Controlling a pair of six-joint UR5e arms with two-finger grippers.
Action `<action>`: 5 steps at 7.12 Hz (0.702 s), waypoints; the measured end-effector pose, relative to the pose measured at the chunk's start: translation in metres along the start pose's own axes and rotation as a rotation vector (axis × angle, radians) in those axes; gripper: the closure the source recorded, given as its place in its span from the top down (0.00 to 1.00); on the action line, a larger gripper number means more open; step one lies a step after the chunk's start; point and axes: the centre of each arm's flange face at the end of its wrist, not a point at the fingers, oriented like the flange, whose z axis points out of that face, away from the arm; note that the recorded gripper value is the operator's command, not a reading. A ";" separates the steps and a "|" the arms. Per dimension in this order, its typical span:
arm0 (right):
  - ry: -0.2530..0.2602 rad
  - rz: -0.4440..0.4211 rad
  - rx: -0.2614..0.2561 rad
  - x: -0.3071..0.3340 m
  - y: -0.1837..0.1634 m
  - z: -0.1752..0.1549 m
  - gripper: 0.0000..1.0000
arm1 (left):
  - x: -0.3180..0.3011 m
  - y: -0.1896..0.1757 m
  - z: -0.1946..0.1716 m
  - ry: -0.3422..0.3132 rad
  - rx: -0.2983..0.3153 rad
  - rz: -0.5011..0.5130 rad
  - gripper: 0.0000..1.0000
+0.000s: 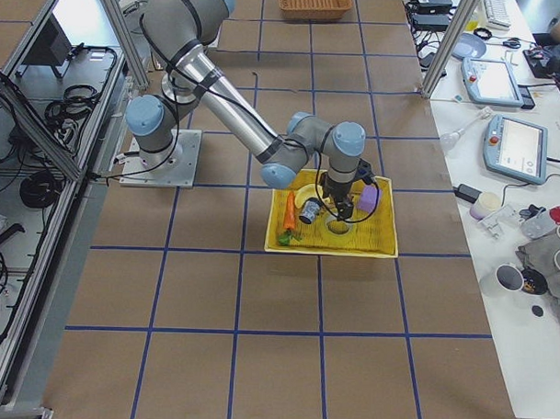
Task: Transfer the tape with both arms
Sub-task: 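Move the right gripper down into the yellow crate over the tape roll, then grasp the yellowish tape roll with the right gripper and lift it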
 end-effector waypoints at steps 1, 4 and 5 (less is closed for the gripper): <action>-0.003 -0.010 0.000 -0.001 0.000 0.004 0.37 | 0.000 0.000 0.000 0.000 0.000 0.000 1.00; -0.009 -0.007 -0.002 -0.002 0.001 0.005 0.00 | 0.000 0.000 0.000 0.000 0.000 0.000 1.00; -0.004 -0.003 -0.001 -0.002 0.001 0.001 0.00 | 0.000 0.000 0.000 0.000 0.000 0.000 1.00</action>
